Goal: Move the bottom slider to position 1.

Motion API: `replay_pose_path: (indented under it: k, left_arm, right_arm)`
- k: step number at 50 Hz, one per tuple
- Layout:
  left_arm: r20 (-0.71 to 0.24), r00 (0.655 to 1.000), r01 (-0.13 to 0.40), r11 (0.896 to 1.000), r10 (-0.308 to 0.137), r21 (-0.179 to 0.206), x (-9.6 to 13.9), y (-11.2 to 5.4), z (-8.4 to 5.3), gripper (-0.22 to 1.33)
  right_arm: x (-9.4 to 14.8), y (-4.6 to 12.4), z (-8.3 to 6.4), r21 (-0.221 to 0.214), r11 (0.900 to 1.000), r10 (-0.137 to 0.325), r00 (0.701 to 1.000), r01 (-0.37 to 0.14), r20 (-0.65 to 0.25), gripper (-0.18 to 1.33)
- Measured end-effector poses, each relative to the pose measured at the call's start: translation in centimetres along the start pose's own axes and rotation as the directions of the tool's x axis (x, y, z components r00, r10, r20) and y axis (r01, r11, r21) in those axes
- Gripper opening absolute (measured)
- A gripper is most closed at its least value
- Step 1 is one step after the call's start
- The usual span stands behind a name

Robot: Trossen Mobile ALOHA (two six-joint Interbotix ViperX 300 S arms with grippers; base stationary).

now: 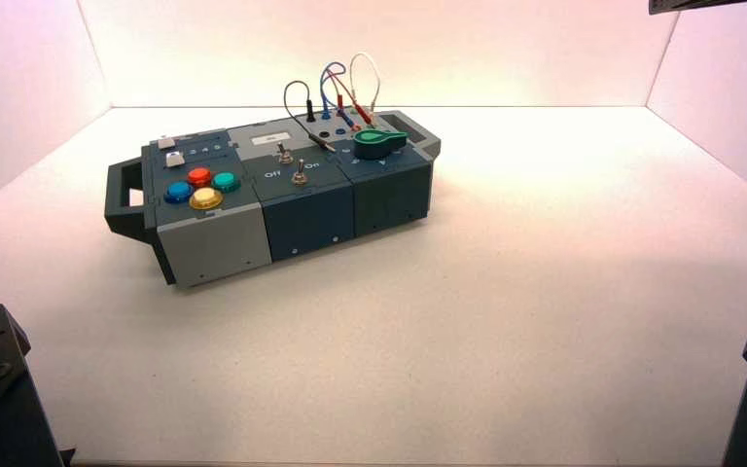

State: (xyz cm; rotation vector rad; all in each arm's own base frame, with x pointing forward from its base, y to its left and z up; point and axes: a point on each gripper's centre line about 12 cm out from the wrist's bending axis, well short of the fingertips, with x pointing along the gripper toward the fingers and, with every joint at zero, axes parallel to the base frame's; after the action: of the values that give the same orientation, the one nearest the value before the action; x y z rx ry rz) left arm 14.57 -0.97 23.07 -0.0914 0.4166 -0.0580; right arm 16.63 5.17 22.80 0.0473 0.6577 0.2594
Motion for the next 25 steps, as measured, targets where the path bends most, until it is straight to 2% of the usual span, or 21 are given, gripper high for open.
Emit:
replay_pose_path:
  k: [15, 25]
  left_arm:
    - [-0.012, 1.000, 0.000, 1.000, 0.000, 0.001, 0.21, 0.01, -0.11, -0.16]
    - [-0.066, 0.998, -0.004, 1.000, 0.004, -0.004, 0.99, 0.09, -0.63, -0.16]
  right_arm:
    - [0.06, 0.22, -0.06, -0.006, 0.9999, 0.011, 1.000, -0.011, -0.005, -0.14]
    - [0.37, 0.56, -0.25, -0.018, 0.9995, 0.024, 0.999, -0.025, -0.024, -0.14]
